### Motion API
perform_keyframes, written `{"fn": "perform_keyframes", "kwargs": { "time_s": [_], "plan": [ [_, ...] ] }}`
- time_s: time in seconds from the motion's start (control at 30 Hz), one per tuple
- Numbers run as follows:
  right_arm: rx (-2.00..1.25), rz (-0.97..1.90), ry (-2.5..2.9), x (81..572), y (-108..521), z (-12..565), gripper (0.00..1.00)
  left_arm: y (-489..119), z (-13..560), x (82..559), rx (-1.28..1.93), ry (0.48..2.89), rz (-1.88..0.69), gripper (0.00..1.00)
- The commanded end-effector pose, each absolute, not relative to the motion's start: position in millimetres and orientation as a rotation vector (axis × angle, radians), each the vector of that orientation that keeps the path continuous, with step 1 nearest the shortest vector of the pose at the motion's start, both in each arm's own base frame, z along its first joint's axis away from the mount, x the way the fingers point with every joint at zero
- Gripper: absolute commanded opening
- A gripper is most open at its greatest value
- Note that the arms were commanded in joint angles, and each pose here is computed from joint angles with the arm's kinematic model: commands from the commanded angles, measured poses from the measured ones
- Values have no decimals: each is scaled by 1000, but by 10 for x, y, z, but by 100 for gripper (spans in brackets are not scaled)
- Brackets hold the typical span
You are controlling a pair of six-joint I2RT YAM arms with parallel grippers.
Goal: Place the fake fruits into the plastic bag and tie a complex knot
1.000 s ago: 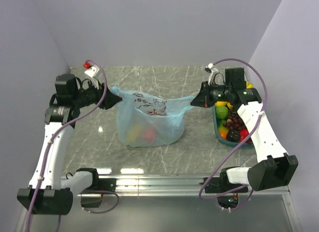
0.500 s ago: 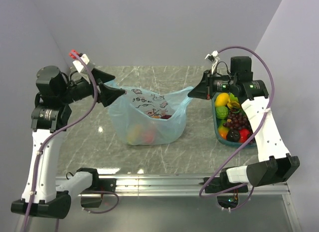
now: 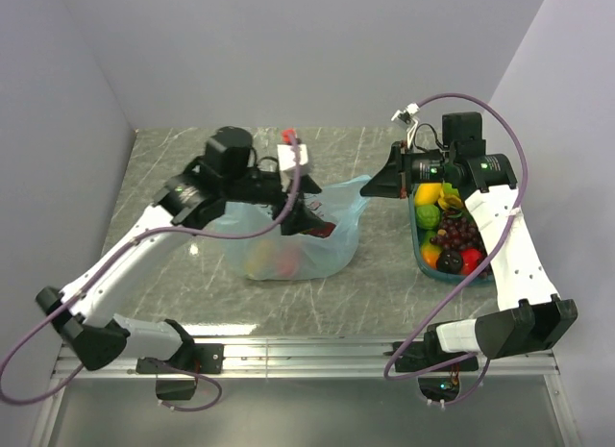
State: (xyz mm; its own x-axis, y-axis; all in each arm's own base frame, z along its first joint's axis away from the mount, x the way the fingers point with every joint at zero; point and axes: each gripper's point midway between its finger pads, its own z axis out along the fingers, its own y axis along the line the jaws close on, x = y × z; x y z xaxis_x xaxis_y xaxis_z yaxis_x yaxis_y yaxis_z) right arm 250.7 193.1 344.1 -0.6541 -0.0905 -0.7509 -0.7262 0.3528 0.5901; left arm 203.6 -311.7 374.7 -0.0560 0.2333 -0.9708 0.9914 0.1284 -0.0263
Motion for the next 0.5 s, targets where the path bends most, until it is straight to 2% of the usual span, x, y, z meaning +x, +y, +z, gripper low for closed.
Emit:
{"fn": "perform_keyframes", "kwargs": {
  "time_s": [0.0, 0.13, 0.3, 0.43, 0.47],
  "plan": [
    [-758, 1372, 1941, 2345, 1972, 3585, 3, -3368, 3709, 2135, 1279, 1433, -969, 82],
    [-778, 1385, 1938, 2274, 1996, 3553, 3, -3635, 3556, 2084, 1314, 1439, -1026, 83],
    [-790, 1378, 1892, 2247, 2020, 3653, 6, -3868, 3451, 2042, 1321, 1455, -1068, 76],
    [-818, 1374, 1846, 2197, 2033, 3754, 14, -3972, 3421, 2104, 1290, 1493, -1100, 61],
    [-828, 1372, 1834, 2178, 2035, 3776, 24, -3982, 3421, 2091, 1293, 1494, -1109, 51]
  ]
}}
